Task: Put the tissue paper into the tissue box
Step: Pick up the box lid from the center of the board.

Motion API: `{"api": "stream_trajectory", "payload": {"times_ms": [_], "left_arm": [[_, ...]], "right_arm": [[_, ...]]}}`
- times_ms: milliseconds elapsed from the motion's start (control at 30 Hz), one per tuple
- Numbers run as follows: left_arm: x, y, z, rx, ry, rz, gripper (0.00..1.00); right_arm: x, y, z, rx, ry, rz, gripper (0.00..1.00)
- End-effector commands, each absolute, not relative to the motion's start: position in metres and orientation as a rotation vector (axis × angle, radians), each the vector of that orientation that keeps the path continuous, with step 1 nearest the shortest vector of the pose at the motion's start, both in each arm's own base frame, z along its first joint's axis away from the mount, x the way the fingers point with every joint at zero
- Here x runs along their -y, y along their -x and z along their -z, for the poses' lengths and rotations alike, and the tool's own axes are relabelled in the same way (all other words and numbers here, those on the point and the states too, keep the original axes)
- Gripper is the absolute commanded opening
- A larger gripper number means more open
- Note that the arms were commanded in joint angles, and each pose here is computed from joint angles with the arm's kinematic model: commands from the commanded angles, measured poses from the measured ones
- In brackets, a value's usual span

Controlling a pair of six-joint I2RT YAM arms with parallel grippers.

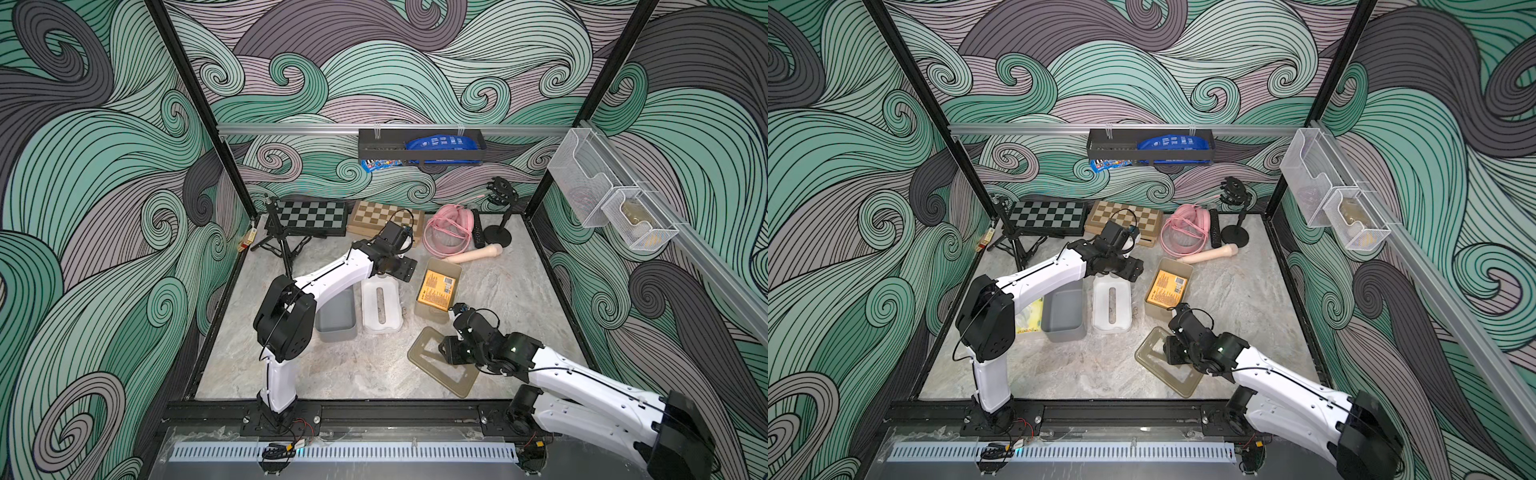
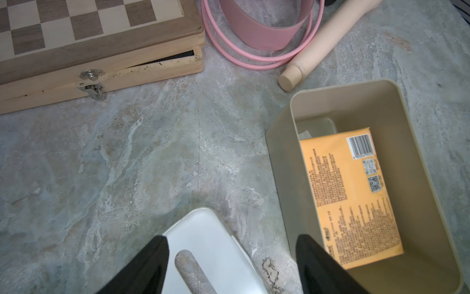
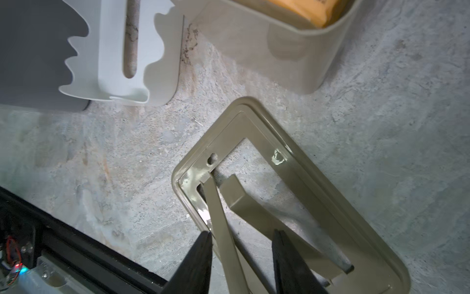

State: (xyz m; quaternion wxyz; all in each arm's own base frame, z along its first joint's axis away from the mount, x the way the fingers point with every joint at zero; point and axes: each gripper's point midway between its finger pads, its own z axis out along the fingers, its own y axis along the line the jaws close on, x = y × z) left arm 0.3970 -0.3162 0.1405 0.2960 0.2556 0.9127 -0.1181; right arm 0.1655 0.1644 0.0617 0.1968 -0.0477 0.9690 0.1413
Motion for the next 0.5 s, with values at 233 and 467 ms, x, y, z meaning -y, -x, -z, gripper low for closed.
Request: {"api": "stream_trajectory", "payload": {"times_ms": [233, 467], "left_arm": [[0.308, -0.383, -0.161, -2.407, -0.666, 0.325, 0.81], [0.309, -0.380, -0.166, -2.387, -0.690, 0.345, 0.82]], "right_arm": [[-0.147, -0.184, -0.059, -2.660, 0.151, -0.118, 0.47], [-0.162, -0.180, -0.049, -2.690, 0.235, -0.200, 0.40]]}}
